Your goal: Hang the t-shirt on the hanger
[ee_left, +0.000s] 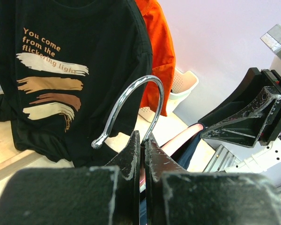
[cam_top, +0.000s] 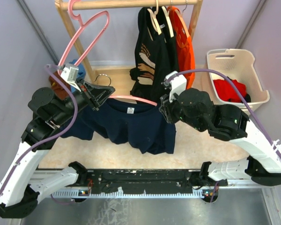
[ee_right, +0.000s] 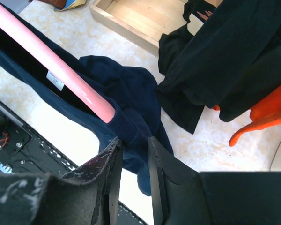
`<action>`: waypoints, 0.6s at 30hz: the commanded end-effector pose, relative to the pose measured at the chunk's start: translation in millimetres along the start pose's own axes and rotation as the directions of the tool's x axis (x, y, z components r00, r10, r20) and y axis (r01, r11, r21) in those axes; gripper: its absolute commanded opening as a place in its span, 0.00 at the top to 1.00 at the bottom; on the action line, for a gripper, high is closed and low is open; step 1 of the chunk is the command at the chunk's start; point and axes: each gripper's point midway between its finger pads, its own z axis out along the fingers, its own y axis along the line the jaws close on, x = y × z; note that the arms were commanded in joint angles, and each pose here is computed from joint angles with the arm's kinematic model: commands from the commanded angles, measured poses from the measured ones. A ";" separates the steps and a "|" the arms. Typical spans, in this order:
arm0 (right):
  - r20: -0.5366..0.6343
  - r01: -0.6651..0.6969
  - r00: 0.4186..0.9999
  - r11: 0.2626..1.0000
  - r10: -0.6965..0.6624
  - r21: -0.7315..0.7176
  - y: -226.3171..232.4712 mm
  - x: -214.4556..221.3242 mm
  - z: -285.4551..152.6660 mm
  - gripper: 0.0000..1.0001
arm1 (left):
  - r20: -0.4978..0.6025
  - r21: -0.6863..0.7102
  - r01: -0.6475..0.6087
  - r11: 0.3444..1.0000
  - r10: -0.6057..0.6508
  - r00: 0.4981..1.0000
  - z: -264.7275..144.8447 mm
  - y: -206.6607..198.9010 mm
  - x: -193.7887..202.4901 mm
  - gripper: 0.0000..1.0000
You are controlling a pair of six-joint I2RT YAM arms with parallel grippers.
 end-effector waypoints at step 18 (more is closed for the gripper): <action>0.178 -0.033 0.983 0.998 0.042 -0.049 -2.2 -42.1 -23.6 0.99 | 0.066 0.075 -0.020 0.997 0.015 0.998 1.0 -18.9 -25.5 1.00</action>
